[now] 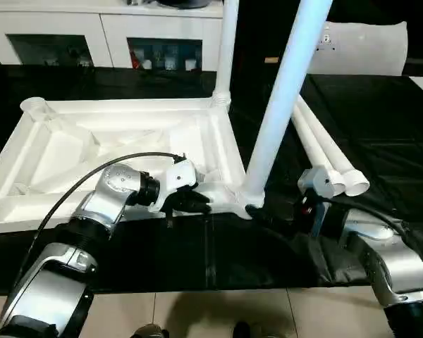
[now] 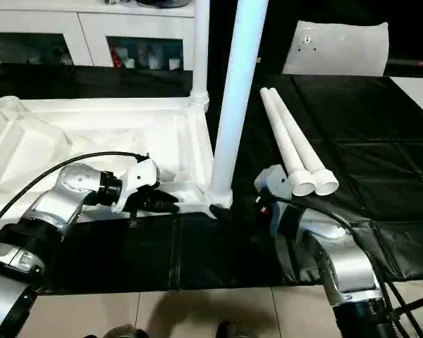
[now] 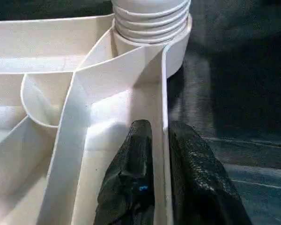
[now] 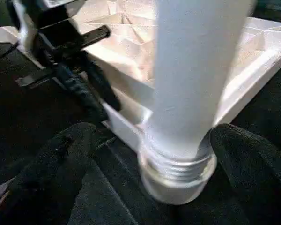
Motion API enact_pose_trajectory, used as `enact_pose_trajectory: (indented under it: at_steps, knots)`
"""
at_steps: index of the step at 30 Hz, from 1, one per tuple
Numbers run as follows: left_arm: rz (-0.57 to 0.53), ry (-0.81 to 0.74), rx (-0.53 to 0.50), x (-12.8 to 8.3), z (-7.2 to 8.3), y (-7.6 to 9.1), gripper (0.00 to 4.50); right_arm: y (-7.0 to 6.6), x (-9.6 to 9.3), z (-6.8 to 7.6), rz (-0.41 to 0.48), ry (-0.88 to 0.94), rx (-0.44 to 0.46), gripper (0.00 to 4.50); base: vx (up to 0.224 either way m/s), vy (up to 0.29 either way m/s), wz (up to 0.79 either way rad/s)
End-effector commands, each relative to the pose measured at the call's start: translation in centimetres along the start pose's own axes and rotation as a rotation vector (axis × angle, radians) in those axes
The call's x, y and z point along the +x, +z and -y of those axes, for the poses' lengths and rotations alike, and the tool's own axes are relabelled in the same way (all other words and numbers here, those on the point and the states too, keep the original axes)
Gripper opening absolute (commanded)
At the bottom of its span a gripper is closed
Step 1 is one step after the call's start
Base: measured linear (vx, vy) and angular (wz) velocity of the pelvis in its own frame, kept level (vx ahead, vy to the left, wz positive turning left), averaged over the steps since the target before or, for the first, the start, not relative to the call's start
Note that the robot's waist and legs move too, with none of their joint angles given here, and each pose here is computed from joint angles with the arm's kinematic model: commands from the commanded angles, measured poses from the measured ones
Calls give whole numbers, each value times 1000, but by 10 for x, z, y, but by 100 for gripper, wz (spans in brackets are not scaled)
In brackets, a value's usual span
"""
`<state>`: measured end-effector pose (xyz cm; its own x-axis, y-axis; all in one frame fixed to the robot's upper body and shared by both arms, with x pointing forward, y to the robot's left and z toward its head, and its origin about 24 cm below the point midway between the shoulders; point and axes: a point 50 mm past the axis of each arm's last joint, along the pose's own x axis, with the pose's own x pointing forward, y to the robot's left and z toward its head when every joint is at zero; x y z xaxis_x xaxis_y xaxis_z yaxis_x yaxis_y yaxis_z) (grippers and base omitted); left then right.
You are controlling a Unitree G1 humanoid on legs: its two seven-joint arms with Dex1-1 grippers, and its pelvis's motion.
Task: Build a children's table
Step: Rotate leg to tighten
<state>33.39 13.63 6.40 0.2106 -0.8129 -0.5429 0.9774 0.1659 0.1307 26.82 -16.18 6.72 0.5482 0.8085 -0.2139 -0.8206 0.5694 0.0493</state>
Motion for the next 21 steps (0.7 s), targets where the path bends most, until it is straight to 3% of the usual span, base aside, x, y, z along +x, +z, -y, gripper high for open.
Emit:
enact_pose_trajectory:
  at_steps: [1, 9, 19, 21]
  knots:
    - [-37, -33, -30, -2, 1, -4, 100, 0, -2, -1, 5, 7, 0, 450, 0, 0, 0]
    - [26, -52, -34, 2, 1, 4, 100, -1, -3, -3, 0, 18, 3, 450, 0, 0, 0]
    - [2, -76, -10, 5, 0, 6, 7, -2, -4, -2, -12, 19, -9, 450, 0, 0, 0]
    - [-15, -73, 11, 5, 0, 5, 7, -2, -4, -2, -11, 19, -13, 450, 0, 0, 0]
